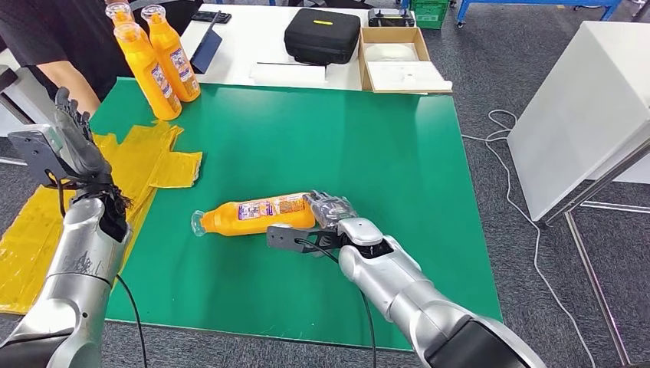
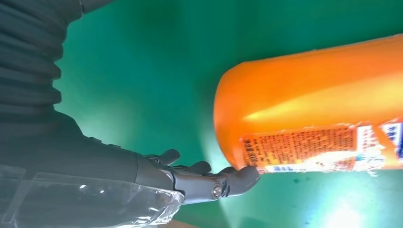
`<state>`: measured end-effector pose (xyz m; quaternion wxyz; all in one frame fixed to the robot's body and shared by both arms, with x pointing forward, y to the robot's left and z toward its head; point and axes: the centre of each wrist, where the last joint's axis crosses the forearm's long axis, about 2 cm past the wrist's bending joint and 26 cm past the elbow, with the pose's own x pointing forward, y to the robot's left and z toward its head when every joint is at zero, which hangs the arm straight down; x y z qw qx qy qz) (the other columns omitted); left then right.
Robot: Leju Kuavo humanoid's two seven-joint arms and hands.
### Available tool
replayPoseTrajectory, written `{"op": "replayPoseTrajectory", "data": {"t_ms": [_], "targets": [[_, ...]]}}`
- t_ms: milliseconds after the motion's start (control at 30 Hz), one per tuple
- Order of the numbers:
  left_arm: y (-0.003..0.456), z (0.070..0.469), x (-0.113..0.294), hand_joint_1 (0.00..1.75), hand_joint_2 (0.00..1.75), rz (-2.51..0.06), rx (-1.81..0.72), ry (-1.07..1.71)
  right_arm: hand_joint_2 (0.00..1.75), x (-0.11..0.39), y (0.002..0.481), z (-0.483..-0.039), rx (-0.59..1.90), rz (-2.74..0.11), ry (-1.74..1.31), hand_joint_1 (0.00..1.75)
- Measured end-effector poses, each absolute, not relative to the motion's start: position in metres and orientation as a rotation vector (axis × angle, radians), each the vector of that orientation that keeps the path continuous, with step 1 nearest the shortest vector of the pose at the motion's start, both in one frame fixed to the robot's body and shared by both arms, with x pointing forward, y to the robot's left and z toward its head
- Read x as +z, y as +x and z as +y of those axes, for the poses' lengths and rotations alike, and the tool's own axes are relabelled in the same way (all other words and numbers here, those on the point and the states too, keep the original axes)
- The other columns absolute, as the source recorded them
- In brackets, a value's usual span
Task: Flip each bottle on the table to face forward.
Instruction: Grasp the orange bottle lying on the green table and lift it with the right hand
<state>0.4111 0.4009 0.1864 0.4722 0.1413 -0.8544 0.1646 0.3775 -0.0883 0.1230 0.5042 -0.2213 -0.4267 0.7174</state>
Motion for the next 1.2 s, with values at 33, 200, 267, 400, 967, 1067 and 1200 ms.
{"op": "replayPoseTrajectory", "data": {"t_ms": [33, 200, 267, 400, 967, 1067, 1200], "targets": [[0.411, 0.4, 0.186, 0.0, 0.0, -2.099, 0.403, 0.34, 1.75, 0.121, 0.377, -0.089, 1.728, -1.033, -0.537, 0.0], [0.4, 0.4, 0.166, 0.0, 0.0, -2.107, 0.41, 0.327, 1.75, 0.112, 0.37, -0.092, 1.72, -1.042, -0.543, 0.0], [0.395, 0.4, 0.16, 0.0, 0.0, -2.097, 0.409, 0.328, 1.75, 0.112, 0.37, -0.092, 1.719, -1.042, -0.544, 0.0], [0.392, 0.398, 0.158, 0.0, 0.0, -2.09, 0.4, 0.333, 1.75, 0.113, 0.371, -0.093, 1.716, -1.042, -0.541, 0.0], [0.396, 0.393, 0.175, 0.0, 0.0, -2.085, 0.395, 0.343, 1.75, 0.114, 0.371, -0.095, 1.695, -1.076, -0.541, 0.0], [0.399, 0.392, 0.18, 0.0, 0.0, -2.089, 0.394, 0.34, 1.75, 0.118, 0.375, -0.096, 1.689, -1.087, -0.554, 0.0], [0.403, 0.392, 0.187, 0.0, 0.0, -2.099, 0.39, 0.33, 1.75, 0.134, 0.387, -0.099, 1.668, -1.116, -0.608, 0.0]]}}
